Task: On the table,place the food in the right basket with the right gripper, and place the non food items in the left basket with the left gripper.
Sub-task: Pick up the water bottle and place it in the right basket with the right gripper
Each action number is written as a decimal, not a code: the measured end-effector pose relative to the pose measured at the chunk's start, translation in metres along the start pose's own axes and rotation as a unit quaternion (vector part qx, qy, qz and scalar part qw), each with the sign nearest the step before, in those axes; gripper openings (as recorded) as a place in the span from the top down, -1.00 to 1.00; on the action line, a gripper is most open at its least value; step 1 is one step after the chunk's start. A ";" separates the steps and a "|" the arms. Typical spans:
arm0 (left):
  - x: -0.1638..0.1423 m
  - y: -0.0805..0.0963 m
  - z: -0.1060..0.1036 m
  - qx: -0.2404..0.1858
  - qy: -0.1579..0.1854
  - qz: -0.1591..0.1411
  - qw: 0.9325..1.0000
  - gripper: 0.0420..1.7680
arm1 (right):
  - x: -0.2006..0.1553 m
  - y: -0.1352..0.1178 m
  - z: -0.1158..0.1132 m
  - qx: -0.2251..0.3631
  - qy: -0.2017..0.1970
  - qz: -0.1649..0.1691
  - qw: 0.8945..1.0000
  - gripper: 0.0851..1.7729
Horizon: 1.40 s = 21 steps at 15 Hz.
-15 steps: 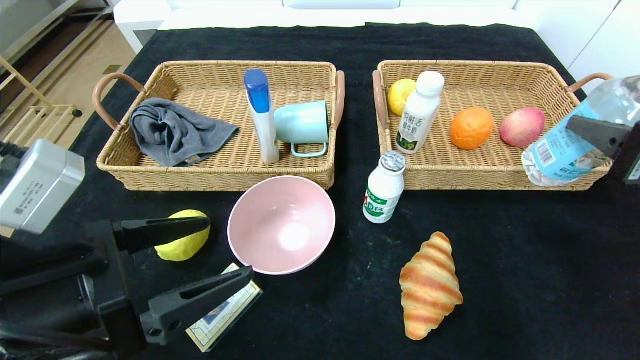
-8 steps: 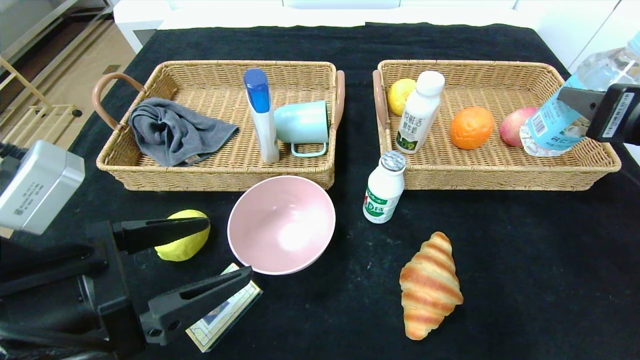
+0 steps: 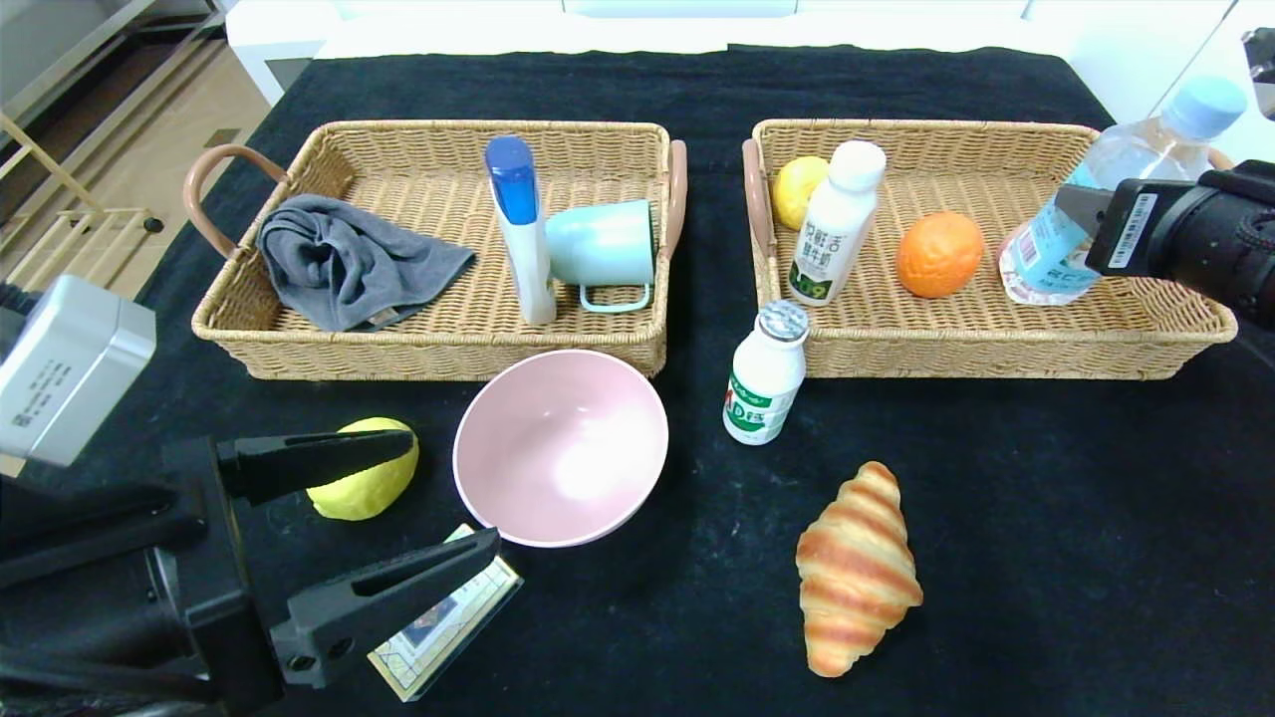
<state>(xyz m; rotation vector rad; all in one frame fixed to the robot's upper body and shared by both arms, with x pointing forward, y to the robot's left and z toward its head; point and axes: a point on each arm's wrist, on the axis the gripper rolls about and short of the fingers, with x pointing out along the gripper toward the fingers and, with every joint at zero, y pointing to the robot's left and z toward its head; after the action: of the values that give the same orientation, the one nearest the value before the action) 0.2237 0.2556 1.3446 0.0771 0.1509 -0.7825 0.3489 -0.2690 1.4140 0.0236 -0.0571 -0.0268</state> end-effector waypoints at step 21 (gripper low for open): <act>-0.003 -0.001 0.001 0.002 -0.005 -0.001 1.000 -0.94 | 0.014 0.008 -0.021 0.000 0.025 0.004 1.000 -0.58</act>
<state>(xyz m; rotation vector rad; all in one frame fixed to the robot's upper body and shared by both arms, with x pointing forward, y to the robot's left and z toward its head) 0.2213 0.2568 1.3463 0.0760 0.1395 -0.7843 0.3645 -0.2607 1.3941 0.0240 -0.0081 -0.0182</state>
